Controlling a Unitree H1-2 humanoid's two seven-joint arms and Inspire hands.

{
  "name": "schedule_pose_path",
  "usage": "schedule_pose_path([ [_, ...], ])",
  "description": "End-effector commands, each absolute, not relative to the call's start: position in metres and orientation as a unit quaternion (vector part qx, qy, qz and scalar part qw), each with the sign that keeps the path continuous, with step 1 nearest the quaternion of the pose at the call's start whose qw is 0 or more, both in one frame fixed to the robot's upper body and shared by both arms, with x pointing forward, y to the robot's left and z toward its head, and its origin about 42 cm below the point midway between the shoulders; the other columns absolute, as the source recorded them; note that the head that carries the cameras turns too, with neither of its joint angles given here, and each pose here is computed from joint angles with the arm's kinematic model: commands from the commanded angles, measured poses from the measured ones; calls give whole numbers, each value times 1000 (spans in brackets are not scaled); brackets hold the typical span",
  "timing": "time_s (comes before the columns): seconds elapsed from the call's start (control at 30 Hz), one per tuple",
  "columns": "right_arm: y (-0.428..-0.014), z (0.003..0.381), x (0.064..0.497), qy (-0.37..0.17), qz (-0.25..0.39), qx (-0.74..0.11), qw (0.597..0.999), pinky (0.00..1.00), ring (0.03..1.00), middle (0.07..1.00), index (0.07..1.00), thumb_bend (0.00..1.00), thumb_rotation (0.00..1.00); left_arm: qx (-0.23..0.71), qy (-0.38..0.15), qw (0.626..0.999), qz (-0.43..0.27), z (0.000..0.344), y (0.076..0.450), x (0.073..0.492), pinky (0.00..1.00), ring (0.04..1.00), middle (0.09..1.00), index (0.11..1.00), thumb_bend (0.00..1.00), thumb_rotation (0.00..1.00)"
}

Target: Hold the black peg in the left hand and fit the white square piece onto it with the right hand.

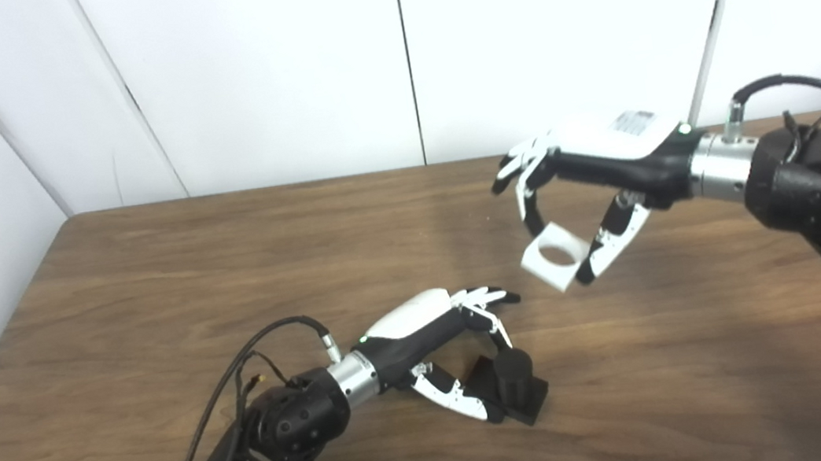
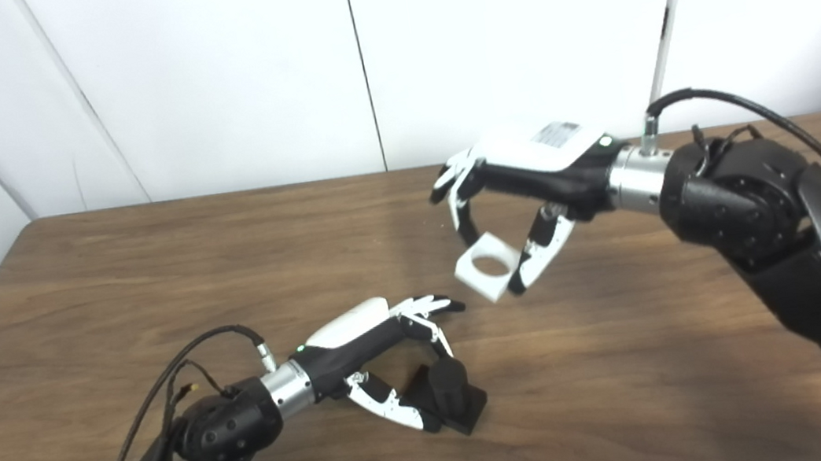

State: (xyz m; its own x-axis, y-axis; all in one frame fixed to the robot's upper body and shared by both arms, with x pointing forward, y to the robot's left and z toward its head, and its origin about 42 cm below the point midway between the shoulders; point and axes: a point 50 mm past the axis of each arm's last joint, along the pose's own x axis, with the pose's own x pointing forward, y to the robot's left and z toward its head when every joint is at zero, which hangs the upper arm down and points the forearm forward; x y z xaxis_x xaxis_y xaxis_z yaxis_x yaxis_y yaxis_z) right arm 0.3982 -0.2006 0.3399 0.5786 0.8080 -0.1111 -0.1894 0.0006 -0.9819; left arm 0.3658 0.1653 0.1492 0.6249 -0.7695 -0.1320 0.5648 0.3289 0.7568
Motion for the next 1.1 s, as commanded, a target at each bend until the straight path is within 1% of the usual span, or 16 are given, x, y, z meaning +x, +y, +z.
schedule_pose_path([
  [0.0, -196, 360, 394, -279, 373, -588, 662, 881, 898, 825, 479, 513, 143, 438, -92, 788, -424, 136, 169, 367, 1000, 1000, 965, 493, 520, 79],
  [0.2, -190, 353, 382, -279, 395, -582, 654, 853, 883, 819, 479, 514, 144, 434, -90, 791, -422, 136, 169, 367, 1000, 1000, 963, 493, 520, 78],
  [0.57, -179, 334, 372, -272, 429, -574, 642, 874, 890, 822, 478, 514, 141, 438, -92, 787, -424, 139, 169, 367, 1000, 1000, 968, 494, 519, 81],
  [0.87, -174, 315, 372, -257, 444, -566, 645, 883, 896, 824, 478, 513, 140, 435, -91, 789, -424, 138, 169, 366, 1000, 1000, 961, 493, 520, 78],
  [1.07, -169, 303, 375, -253, 449, -550, 657, 876, 889, 818, 478, 514, 140, 435, -93, 789, -424, 139, 169, 367, 1000, 1000, 962, 493, 520, 78],
])
